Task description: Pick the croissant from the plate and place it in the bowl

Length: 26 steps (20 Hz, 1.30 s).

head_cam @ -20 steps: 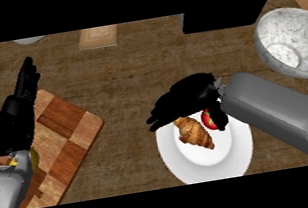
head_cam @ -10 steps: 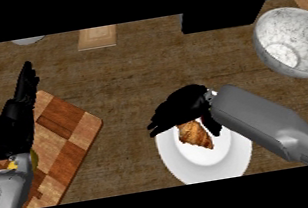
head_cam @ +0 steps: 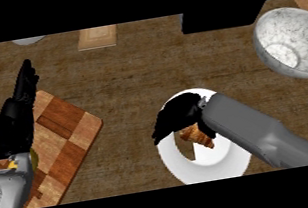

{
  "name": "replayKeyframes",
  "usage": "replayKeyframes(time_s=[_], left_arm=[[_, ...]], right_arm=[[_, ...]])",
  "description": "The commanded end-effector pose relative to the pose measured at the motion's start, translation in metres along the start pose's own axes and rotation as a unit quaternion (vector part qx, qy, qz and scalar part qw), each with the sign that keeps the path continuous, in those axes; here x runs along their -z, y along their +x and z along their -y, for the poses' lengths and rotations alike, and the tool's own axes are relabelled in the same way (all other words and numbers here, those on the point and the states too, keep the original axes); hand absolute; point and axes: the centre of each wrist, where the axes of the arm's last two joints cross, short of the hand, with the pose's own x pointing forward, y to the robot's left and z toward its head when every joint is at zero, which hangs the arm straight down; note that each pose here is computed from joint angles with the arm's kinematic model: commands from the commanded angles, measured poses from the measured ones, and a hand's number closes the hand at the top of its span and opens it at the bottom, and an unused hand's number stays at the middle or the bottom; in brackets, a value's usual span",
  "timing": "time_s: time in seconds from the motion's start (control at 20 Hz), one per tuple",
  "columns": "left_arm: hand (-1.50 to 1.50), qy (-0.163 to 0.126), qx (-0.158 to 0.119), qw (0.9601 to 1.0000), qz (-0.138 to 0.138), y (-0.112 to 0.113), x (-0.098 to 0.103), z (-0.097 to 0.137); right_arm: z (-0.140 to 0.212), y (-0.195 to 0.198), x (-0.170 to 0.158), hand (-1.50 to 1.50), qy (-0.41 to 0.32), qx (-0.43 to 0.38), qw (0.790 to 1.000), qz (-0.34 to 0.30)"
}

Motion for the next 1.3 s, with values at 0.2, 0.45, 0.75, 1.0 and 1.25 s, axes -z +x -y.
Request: replayKeyframes(time_s=[0.2,0.45,0.75,1.0,1.25], left_arm=[[0.0,-0.002,-0.008,1.0,-0.002,-0.013,0.004,-0.001],[0.0,0.004,-0.001,1.0,-0.008,-0.003,0.001,0.002],[0.0,0.003,0.001,0.9999,-0.012,-0.004,-0.001,-0.006],[0.0,0.044,0.009,0.9985,-0.03,-0.014,-0.004,-0.019],[0.0,0.057,0.017,0.9965,-0.058,-0.03,-0.016,-0.031]], right_arm=[[-0.033,-0.012,0.0,1.5,-0.015,-0.039,0.997,0.061],[-0.026,-0.015,-0.006,1.5,-0.019,-0.023,0.998,0.063],[0.014,-0.009,-0.006,1.5,-0.049,-0.041,0.992,0.109],[-0.077,-0.001,0.0,1.5,-0.165,0.15,0.963,-0.148],[-0.093,0.019,0.001,1.5,-0.286,0.234,0.908,-0.199]])
